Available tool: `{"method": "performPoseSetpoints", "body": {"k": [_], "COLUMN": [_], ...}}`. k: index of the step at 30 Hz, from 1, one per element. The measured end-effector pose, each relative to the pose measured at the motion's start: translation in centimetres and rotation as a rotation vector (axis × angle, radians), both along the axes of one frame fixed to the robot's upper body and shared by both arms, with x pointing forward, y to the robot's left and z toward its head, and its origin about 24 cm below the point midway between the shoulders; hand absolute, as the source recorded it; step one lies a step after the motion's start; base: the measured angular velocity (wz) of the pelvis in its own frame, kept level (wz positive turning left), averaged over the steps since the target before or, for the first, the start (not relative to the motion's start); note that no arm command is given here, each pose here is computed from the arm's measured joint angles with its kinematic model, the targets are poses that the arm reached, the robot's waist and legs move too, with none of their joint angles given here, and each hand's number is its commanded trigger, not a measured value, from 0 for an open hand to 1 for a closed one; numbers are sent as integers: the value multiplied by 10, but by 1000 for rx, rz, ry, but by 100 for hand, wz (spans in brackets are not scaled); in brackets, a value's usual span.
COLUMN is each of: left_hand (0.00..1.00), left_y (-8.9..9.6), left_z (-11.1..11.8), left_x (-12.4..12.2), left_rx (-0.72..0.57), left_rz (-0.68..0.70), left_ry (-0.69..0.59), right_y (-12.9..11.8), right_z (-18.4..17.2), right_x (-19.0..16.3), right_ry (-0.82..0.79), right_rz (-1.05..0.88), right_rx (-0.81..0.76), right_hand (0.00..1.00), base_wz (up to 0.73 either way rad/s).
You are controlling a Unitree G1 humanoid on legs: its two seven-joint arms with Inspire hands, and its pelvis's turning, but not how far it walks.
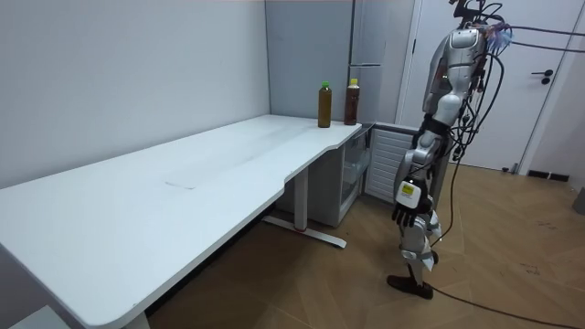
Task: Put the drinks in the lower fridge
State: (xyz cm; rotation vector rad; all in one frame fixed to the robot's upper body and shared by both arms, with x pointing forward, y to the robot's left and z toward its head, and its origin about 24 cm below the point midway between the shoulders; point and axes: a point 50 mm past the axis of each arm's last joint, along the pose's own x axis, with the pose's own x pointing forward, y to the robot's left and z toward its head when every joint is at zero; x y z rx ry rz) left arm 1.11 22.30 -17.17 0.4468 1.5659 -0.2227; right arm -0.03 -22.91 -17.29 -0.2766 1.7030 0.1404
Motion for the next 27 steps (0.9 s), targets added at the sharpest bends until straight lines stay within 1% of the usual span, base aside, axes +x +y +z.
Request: {"method": "performPoseSetpoints", "body": {"k": [3, 5, 8, 15, 18, 20, 21, 23, 24, 26, 27], "left_hand": [0, 0, 0, 0, 0, 0, 0, 0, 0, 0, 0], "left_y": [0, 1, 3, 7, 12, 16, 19, 26, 28, 36, 37], "left_z": [0, 0, 0, 1, 3, 4, 5, 8, 10, 16, 18], "left_x": [-1, -5, -12, -12, -10, -9, -8, 0, 4, 15, 19], "left_rx": [8, 15, 34, 103, 155, 191, 215, 264, 280, 352, 369], "left_rz": [28, 73, 177, 270, 358, 432, 493, 584, 603, 633, 642], "left_ry": [-8, -9, -22, -73, -122, -156, -184, -254, -281, -391, -422], "right_y": [0, 1, 2, 0, -1, -1, -2, -3, -3, -5, -6], "right_z": [0, 0, -1, 0, 0, 0, 0, 0, 0, 0, 0], "right_x": [0, 0, -1, 0, 1, 0, -1, 0, -1, 0, 1], "right_ry": [-1, 1, 3, -13, -22, -29, -30, -38, -38, -48, -51], "right_rz": [1, 0, -1, -9, -10, -12, -14, -12, -13, -5, 0], "right_rx": [-1, 2, 4, -28, -35, -38, -40, -45, -45, -49, -51], "right_hand": [0, 0, 0, 0, 0, 0, 0, 0, 0, 0, 0], "base_wz": [1, 5, 5, 10, 10, 12, 13, 11, 12, 9, 4]}}
